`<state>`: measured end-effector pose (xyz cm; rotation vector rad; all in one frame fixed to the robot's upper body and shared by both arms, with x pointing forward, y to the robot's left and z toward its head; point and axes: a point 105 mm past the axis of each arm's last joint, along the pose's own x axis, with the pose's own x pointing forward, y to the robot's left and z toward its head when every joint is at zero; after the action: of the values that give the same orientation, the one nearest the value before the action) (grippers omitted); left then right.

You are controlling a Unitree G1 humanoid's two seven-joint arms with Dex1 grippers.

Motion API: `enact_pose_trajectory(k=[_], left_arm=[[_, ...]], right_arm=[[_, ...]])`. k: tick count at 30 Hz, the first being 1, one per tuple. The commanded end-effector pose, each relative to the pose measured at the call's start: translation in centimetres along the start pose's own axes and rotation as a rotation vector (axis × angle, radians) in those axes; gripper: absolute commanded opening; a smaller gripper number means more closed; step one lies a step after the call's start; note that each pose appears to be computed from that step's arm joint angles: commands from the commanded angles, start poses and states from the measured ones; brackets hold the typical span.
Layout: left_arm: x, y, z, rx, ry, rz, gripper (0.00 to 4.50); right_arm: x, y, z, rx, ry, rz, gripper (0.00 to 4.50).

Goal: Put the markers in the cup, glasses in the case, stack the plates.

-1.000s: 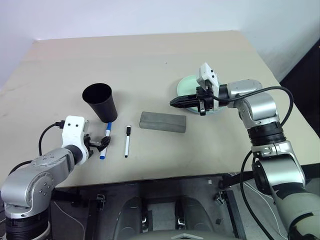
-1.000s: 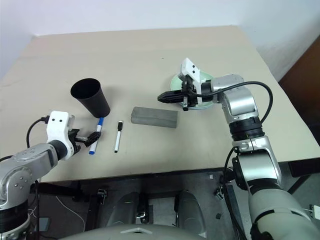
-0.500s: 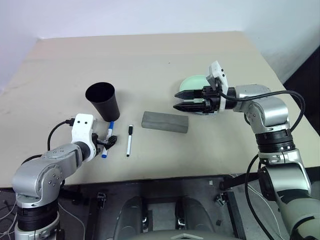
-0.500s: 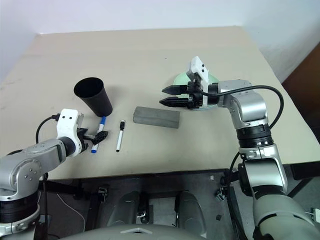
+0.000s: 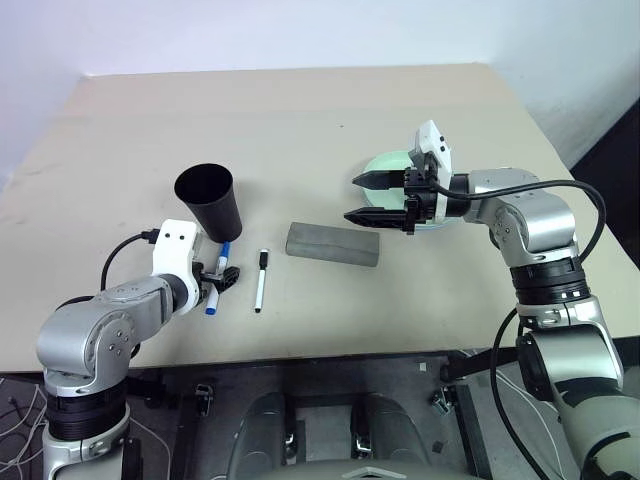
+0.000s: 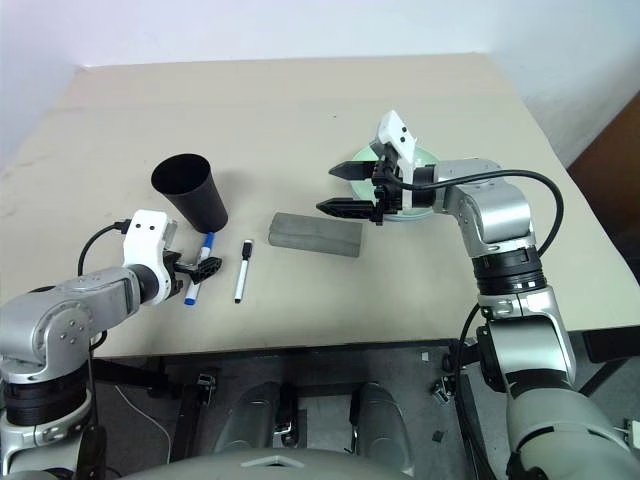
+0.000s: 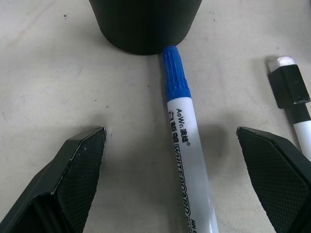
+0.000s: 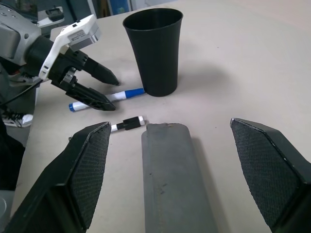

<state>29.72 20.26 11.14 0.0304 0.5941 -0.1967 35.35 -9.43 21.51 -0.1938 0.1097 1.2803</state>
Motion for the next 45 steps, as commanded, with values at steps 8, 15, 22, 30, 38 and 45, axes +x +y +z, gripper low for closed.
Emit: enact_pose_trajectory(k=[8,15,22,30,38,45], left_arm=[[-0.6,0.8,-1.5,0.002,0.128,0.033,1.95],[-1.1,1.8,-1.9,0.008,0.147,0.077,0.28],[-2.3,4.2,-1.1,-0.007,0.100,0.201,0.28],[-5.1,8.2,0.8,-0.077,-0.032,0.445,0.28],[-7.3,10.1,7.4,0.020,-0.392,0.554,0.28],[-9.1,6.3,14.2,0.248,-0.847,0.348,0.28]], right_arm=[[-0.2,-0.3,0.9,-0.032,-0.003,-0.022,4.19],[-0.1,-0.7,1.2,-0.030,-0.016,-0.027,4.19],[0.0,-1.0,1.1,-0.031,-0.029,-0.030,4.19],[0.5,-1.0,1.0,-0.038,-0.037,-0.007,4.19],[1.3,-0.7,1.2,-0.048,-0.060,0.019,4.19],[1.1,-0.3,1.7,-0.033,-0.111,0.022,4.19]])
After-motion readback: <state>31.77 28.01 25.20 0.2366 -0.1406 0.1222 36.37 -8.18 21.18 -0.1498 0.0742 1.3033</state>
